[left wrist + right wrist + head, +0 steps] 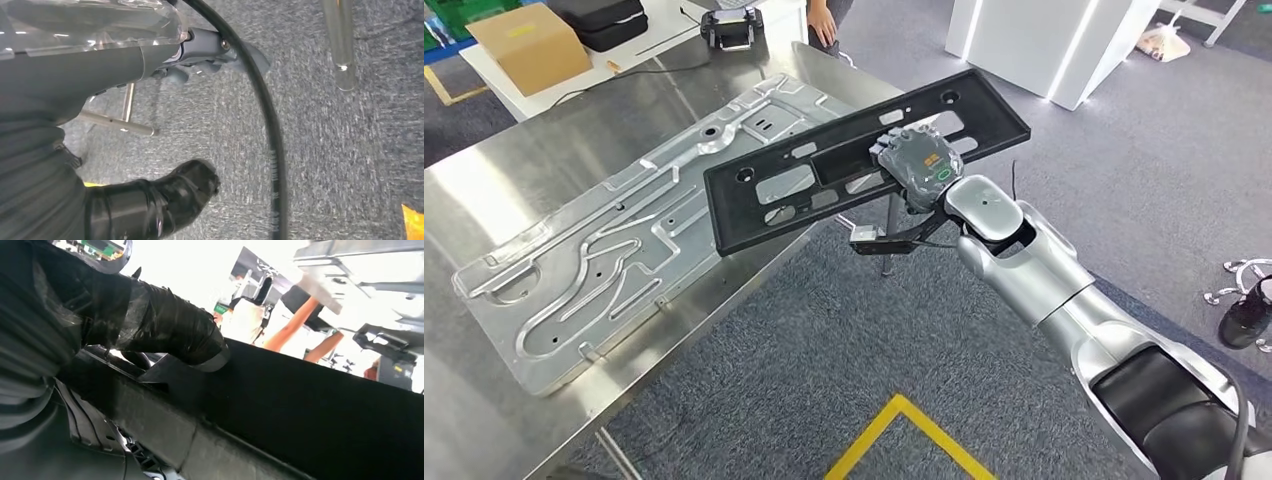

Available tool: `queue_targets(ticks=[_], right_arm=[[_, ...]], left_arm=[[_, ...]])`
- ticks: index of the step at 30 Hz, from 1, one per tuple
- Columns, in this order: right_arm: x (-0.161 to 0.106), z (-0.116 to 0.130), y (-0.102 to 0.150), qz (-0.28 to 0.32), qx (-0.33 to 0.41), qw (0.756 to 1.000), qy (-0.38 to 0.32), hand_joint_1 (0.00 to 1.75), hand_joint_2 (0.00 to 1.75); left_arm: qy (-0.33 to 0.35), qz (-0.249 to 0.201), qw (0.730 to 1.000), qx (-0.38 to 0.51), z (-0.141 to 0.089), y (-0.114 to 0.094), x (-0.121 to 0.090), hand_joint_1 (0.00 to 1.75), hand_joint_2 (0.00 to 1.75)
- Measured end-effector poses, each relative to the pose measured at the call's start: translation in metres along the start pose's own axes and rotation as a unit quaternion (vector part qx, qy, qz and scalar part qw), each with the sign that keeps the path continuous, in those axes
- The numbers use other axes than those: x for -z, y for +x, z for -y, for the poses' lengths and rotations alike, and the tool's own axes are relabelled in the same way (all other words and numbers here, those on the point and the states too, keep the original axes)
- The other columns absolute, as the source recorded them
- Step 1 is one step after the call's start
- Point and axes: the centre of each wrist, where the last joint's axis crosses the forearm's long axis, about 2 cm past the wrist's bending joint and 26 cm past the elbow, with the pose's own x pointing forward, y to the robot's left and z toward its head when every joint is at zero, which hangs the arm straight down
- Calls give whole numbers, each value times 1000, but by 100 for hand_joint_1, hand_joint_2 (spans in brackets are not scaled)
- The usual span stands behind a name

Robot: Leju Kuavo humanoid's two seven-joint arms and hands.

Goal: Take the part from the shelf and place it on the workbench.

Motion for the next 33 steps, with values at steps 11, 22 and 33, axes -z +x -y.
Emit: queue_targets(ticks=[11, 22, 33], right_arm=[[-2, -3, 2, 3, 1, 1000, 5, 175, 175], [0, -2, 4, 17, -5, 1000, 16, 175, 175], [1, -2, 6, 27, -7, 999, 18, 175, 175]], left_arm=[[-11, 23, 999, 45, -3, 0, 1, 0, 175], [-21, 44, 993, 109, -13, -4, 1, 0, 175], [-27, 55, 986, 154, -22, -11, 0, 0, 175]])
